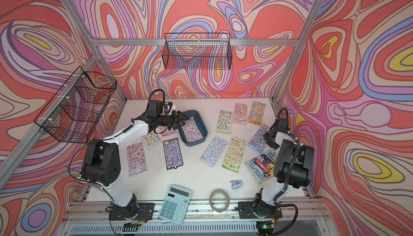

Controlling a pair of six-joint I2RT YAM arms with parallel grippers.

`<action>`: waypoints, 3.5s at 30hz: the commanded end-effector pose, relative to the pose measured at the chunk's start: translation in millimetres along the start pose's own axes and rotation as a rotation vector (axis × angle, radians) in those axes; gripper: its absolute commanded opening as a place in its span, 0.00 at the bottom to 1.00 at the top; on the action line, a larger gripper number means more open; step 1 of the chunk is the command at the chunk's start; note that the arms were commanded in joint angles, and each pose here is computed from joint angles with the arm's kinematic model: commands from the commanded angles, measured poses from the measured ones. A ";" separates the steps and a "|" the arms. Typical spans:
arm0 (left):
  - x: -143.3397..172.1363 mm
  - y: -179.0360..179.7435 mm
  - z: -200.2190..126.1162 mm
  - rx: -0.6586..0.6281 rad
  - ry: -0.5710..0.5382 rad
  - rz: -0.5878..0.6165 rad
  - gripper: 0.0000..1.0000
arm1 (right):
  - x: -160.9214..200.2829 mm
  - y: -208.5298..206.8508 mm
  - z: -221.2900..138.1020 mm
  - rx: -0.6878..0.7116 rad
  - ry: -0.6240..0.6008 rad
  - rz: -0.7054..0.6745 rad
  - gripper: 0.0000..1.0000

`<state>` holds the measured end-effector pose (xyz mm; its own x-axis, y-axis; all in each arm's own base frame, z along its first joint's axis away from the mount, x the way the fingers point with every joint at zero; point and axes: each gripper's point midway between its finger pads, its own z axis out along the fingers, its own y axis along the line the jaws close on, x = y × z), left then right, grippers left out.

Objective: Take the stickers out of the storage box
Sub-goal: Place the sticker at the center of the board, then pick up the sticker from the storage box.

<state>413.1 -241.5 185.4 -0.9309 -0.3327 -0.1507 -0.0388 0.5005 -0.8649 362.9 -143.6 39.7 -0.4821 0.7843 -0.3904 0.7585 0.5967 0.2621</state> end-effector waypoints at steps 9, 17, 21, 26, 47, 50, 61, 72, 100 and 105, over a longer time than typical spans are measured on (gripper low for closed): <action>-0.1 -0.3 -2.7 -0.020 -0.010 0.018 0.58 | -8.0 2.6 -11.7 -0.004 -0.018 -0.007 0.34; -6.5 6.3 -25.8 -0.171 -0.062 0.073 0.75 | -42.8 24.9 -69.1 -0.073 -0.145 -0.033 0.35; -11.1 16.1 -49.4 -0.294 -0.128 0.114 0.90 | -45.0 66.6 -108.3 -0.130 -0.248 -0.171 0.33; -14.2 30.2 -72.7 -0.359 -0.170 0.109 0.97 | -9.5 156.1 -156.2 -0.183 -0.361 -0.465 0.33; 1.1 78.1 -62.1 -0.448 -0.102 0.031 0.98 | 207.4 338.0 -201.5 -0.653 -0.250 -0.905 0.29; 2.5 79.1 -57.5 -0.451 -0.092 0.037 0.97 | 227.8 339.5 -184.8 -0.642 -0.181 -0.943 0.27; 7.5 86.2 -34.9 -0.435 -0.044 0.039 0.82 | 283.7 340.0 -136.8 -0.562 -0.058 -1.037 0.29; 22.6 94.4 -7.6 -0.448 0.015 0.031 0.68 | 298.4 349.9 -98.4 -0.499 -0.036 -1.076 0.35; 16.5 121.7 11.6 -0.536 0.039 -0.019 0.33 | 308.8 354.7 -9.9 -0.311 0.034 -1.029 0.55; 13.2 123.0 14.9 -0.541 0.040 -0.018 0.33 | 326.0 355.2 -6.7 -0.383 0.127 -1.022 0.56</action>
<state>399.0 -197.2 73.0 -0.9427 -0.3100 -0.1237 -0.2058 0.8316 -0.5158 481.1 320.5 32.1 -0.8309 -0.1182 -0.5437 -0.1931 0.9777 0.0825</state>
